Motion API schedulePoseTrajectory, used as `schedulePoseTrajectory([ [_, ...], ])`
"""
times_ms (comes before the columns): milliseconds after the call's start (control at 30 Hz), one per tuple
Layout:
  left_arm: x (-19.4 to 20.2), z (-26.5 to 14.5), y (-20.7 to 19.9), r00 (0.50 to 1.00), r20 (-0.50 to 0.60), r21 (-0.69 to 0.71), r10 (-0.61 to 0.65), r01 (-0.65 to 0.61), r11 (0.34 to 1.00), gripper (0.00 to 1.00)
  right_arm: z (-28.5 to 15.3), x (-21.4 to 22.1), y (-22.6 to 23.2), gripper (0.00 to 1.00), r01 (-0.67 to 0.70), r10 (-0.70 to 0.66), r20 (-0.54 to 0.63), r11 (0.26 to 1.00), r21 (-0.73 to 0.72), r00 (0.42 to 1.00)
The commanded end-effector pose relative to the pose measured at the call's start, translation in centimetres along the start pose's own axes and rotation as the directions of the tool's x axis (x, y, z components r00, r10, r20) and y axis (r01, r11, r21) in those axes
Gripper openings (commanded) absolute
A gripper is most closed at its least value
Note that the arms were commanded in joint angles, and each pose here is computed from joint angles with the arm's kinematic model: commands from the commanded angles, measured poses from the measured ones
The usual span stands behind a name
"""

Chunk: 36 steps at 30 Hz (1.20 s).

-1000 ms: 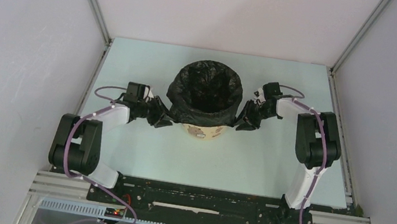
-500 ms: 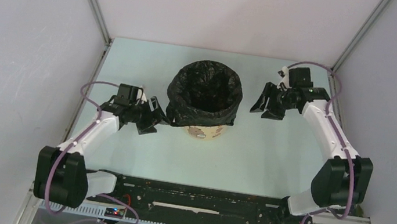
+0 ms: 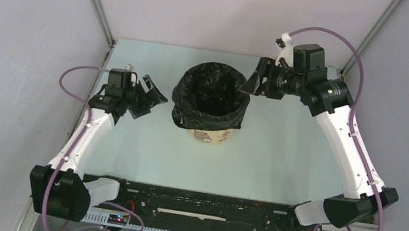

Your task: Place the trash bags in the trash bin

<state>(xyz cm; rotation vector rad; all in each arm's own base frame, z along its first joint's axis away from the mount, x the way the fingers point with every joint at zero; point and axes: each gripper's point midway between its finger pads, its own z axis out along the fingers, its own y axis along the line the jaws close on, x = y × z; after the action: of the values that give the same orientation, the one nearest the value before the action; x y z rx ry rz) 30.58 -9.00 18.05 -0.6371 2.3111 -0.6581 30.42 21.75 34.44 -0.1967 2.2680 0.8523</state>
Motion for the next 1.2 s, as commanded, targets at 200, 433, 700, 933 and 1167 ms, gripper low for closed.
schedulePoseTrajectory([
  [200, -0.5, 4.8, -6.0, 0.992, -0.119, 0.219, 0.052, -0.025, 0.975, 0.83, 3.7, -2.2, 6.4, 0.7, 0.04, -0.04, -0.001, 0.986, -0.159, 0.999],
  [433, 3.7, 4.8, -7.4, 0.958, -0.219, 0.281, 0.186, -0.12, 0.952, 0.82, 8.6, -1.8, 3.9, 0.64, -0.003, 0.0, -0.089, 0.999, -0.036, 0.996],
  [700, 8.4, 3.6, -5.1, 0.864, -0.335, 0.332, 0.375, -0.264, 0.906, 0.82, 12.1, 2.3, -1.9, 0.65, 0.066, -0.026, -0.162, 0.968, 0.244, 0.986],
  [933, 8.0, 1.8, -3.6, 0.843, -0.299, 0.284, 0.448, -0.37, 0.885, 0.84, 17.8, -0.1, -5.0, 0.66, 0.041, -0.053, 0.025, 0.936, 0.35, 0.998],
  [1167, 6.5, 0.4, -1.9, 0.865, -0.225, 0.215, 0.449, -0.406, 0.888, 0.85, 22.8, -3.6, -5.8, 0.66, -0.077, 0.003, 0.202, 0.93, 0.358, 0.979],
])
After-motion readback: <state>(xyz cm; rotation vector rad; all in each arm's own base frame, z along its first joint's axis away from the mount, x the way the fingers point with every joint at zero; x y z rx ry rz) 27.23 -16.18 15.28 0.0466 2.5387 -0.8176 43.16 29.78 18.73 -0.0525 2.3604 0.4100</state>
